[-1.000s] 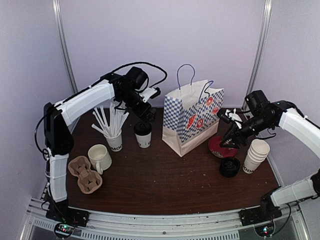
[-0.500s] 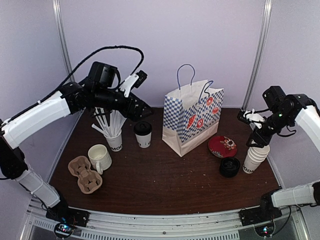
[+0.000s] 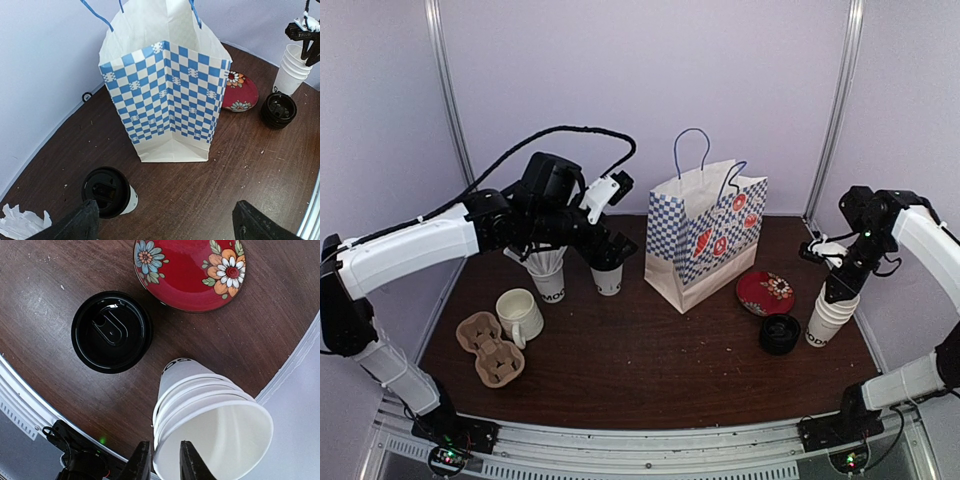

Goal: Pack the takeout coffee

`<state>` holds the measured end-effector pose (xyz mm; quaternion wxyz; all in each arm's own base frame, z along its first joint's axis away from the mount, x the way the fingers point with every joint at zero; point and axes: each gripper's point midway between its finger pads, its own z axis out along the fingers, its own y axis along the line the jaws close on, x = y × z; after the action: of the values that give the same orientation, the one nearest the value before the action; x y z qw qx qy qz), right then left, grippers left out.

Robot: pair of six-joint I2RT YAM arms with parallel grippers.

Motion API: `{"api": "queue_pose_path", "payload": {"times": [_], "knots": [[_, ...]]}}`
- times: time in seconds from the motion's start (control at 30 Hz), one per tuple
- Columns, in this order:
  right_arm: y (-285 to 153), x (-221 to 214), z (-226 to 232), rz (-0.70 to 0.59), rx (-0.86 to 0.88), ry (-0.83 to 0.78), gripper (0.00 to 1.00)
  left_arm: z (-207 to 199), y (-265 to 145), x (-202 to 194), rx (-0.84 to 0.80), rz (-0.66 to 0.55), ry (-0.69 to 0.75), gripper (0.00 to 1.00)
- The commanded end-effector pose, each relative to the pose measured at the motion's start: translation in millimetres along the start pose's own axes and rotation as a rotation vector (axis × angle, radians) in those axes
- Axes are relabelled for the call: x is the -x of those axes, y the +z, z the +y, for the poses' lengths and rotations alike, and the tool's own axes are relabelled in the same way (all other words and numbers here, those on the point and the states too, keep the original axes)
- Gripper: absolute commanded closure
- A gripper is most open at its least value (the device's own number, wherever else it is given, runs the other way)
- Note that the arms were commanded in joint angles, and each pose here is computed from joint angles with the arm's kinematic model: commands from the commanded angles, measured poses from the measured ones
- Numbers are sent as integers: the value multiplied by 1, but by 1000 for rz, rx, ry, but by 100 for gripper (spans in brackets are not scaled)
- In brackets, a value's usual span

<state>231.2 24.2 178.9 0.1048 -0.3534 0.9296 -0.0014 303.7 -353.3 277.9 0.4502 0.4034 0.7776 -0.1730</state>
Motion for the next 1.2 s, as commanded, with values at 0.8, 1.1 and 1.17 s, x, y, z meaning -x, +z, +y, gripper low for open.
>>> {"api": "queue_pose_path", "payload": {"times": [0.8,1.1,1.17], "knots": [[-13,5,-24,4,-51,13,100,-17,11,7,-17,2,130,5],[-28,14,-45,-75,-54,86,100,-18,14,4,-17,13,138,5],[-31,20,-47,-103,-44,100,100,-20,15,4,-21,16,140,5]]}}
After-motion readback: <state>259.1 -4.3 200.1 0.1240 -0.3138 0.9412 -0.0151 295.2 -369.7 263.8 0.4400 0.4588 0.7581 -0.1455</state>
